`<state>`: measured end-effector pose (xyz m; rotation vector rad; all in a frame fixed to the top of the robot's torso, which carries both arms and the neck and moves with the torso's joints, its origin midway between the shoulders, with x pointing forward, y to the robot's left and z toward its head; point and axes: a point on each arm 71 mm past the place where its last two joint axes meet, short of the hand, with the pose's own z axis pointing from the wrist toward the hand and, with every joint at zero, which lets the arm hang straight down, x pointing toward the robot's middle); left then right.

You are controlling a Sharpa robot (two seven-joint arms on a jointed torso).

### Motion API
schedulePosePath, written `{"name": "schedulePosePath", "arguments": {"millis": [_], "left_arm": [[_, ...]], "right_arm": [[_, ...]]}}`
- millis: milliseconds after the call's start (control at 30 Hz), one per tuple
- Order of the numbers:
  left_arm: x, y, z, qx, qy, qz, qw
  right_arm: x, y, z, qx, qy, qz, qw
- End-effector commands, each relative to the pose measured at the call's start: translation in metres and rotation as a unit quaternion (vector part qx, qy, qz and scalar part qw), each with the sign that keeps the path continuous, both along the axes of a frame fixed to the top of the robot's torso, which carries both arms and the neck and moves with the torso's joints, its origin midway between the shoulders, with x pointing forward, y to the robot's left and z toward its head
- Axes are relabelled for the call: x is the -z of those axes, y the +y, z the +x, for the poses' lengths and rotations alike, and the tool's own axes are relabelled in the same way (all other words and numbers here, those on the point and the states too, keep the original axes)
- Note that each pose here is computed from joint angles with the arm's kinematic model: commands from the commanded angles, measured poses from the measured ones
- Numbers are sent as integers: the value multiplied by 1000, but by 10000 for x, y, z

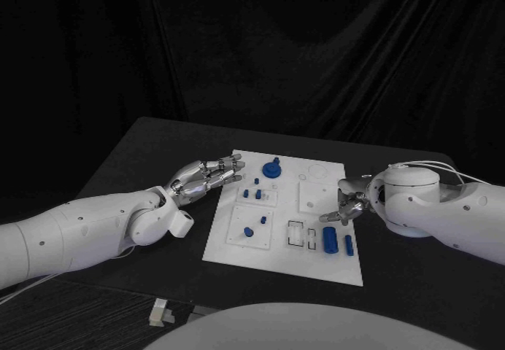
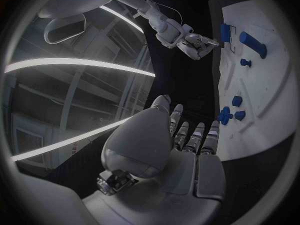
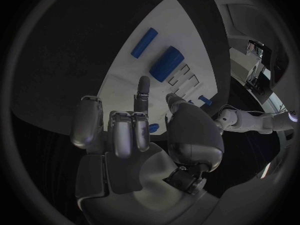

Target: Assemble the parts on the task board

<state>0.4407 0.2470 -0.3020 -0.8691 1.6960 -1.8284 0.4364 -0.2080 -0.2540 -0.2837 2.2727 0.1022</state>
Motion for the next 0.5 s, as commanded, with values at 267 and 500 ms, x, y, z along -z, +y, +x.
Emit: {"name": "schedulePosePath", "arguments": {"millis": [267, 500], "left_arm": [[-26, 3, -17, -1, -17, -26, 1000], [-15, -3, -22, 0, -15, -26, 1000]], "right_arm": [[91, 4, -38, 10, 8, 3, 1000], [132, 26, -59, 7, 14, 4, 1000]]}}
